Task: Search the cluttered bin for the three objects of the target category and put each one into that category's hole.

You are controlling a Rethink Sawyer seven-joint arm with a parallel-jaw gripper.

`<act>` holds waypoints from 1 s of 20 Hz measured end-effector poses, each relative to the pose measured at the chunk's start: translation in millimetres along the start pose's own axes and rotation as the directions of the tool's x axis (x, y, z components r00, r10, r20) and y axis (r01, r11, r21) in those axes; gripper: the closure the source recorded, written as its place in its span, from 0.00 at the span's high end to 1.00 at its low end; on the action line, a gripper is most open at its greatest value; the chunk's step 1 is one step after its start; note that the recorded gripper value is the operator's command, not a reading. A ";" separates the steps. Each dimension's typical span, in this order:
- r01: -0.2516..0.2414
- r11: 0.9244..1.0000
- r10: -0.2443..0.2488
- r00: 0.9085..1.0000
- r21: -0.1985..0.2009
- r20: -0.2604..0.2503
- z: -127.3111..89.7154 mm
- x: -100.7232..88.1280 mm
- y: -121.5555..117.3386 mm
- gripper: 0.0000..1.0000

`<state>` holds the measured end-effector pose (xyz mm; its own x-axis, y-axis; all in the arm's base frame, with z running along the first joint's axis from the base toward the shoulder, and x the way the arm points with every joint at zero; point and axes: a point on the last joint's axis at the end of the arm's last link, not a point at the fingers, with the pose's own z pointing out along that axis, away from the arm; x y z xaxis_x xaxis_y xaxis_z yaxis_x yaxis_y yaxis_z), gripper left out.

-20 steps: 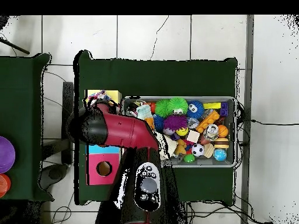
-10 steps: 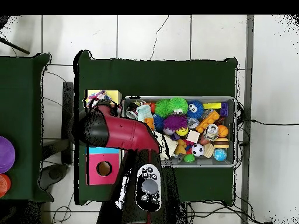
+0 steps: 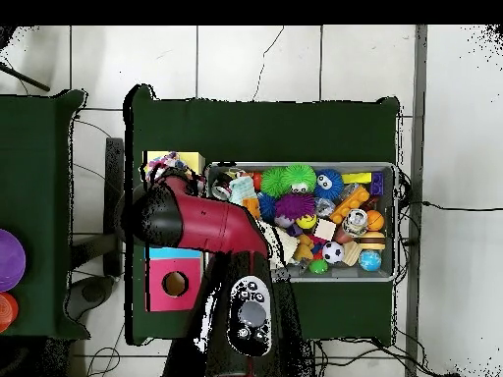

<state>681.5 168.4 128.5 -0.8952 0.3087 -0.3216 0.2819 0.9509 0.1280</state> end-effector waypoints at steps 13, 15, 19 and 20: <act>-0.001 1.000 0.001 1.000 -0.014 0.032 -22.3 -9.7 6.2 0.00; -0.001 1.000 0.001 0.999 -0.016 0.039 -27.2 -11.8 6.7 0.00; -0.003 1.000 0.004 0.999 -0.017 0.048 -37.4 -15.4 7.1 0.00; -0.003 1.000 0.004 0.999 -0.017 0.048 -38.6 -15.6 7.3 0.00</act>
<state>684.1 169.5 170.6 -0.8765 0.3131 -0.3657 0.2788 0.9494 0.1448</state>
